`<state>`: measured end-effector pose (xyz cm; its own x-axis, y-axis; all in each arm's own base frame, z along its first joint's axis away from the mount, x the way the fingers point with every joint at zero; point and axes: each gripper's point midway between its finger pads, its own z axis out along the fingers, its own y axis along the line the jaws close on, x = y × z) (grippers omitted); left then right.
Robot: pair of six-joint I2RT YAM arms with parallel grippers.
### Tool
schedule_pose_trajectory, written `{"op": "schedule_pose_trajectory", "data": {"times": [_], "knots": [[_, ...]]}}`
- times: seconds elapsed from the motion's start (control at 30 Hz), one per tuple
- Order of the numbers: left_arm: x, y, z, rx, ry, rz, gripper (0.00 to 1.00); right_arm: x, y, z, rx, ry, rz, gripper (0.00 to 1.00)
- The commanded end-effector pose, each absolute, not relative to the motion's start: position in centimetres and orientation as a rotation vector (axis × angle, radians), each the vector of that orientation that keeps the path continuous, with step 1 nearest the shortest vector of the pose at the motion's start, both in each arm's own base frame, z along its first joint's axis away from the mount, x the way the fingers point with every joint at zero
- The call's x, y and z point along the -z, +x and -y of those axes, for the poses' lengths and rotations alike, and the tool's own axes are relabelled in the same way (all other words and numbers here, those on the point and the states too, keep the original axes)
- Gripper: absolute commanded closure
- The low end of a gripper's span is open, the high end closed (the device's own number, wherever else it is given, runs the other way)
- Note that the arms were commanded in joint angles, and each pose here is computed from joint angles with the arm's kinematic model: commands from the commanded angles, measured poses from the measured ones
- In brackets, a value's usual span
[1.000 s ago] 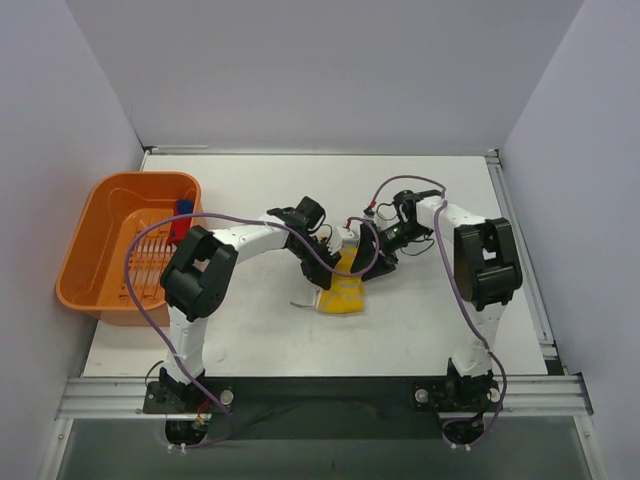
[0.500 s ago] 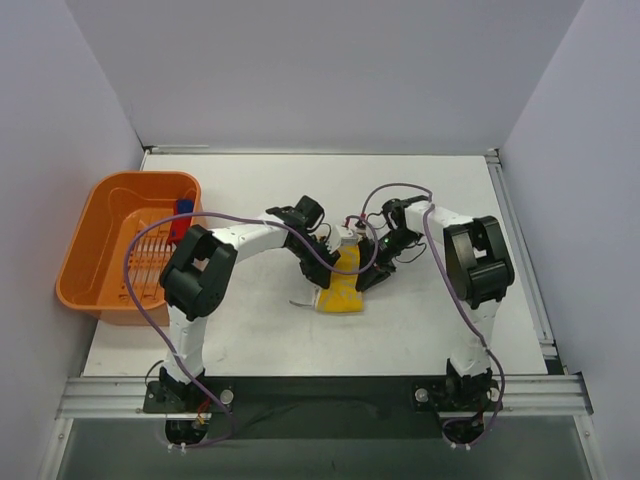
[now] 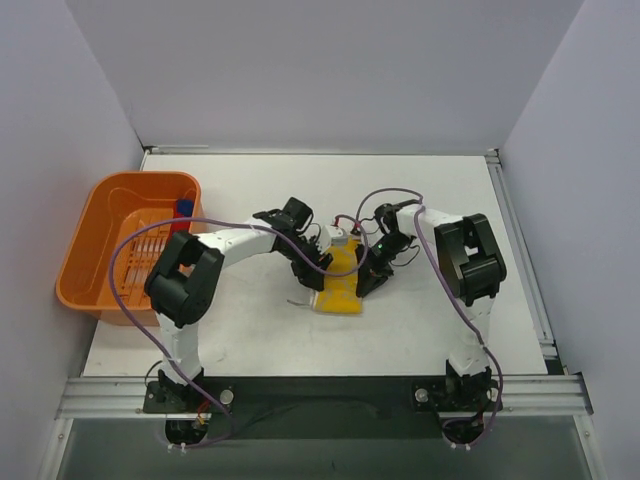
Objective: Roll the towels
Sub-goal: Roll the towel
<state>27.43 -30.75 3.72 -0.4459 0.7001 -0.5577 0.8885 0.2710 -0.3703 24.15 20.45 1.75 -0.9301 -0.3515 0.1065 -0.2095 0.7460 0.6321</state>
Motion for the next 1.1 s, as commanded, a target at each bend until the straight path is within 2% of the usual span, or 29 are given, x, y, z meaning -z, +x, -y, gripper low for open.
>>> {"op": "schedule_pose_trajectory", "data": {"times": [0.0, 0.03, 0.07, 0.2, 0.5, 0.67, 0.87, 1.03, 1.07], "knots": [[-9.1, 28.5, 30.4, 0.849, 1.422, -2.047, 0.43, -1.5, 23.3, -19.5, 0.862, 0.448, 2.721, 1.00], [-10.4, 28.1, 30.2, 0.814, 1.420, -1.966, 0.30, -1.6, 23.2, -19.5, 0.863, 0.451, 2.722, 1.00], [-10.9, 27.8, 30.1, 0.785, 1.432, -1.927, 0.26, -1.6, 23.1, -19.5, 0.863, 0.456, 2.721, 1.00], [-10.6, 25.7, 29.9, 0.621, 1.610, -1.795, 0.21, -1.9, 23.2, -19.8, 0.873, 0.468, 2.723, 1.00], [-8.5, 23.5, 33.5, 0.452, 1.797, -1.590, 0.22, -3.4, 23.6, -20.9, 0.917, 0.507, 2.726, 1.00], [-6.2, 22.7, 34.1, 0.419, 1.883, -1.561, 0.23, -4.3, 23.8, -21.5, 0.952, 0.518, 2.721, 0.98], [-3.0, 22.0, 32.8, 0.361, 2.011, -1.536, 0.32, -4.4, 23.8, -21.7, 0.955, 0.503, 2.708, 0.96], [-1.9, 21.1, 32.2, 0.387, 2.052, -1.565, 0.34, -4.0, 23.9, -21.7, 0.945, 0.489, 2.706, 0.98], [-1.8, 21.1, 32.3, 0.391, 2.056, -1.573, 0.39, -4.0, 24.0, -21.7, 0.947, 0.486, 2.704, 0.98]]}}
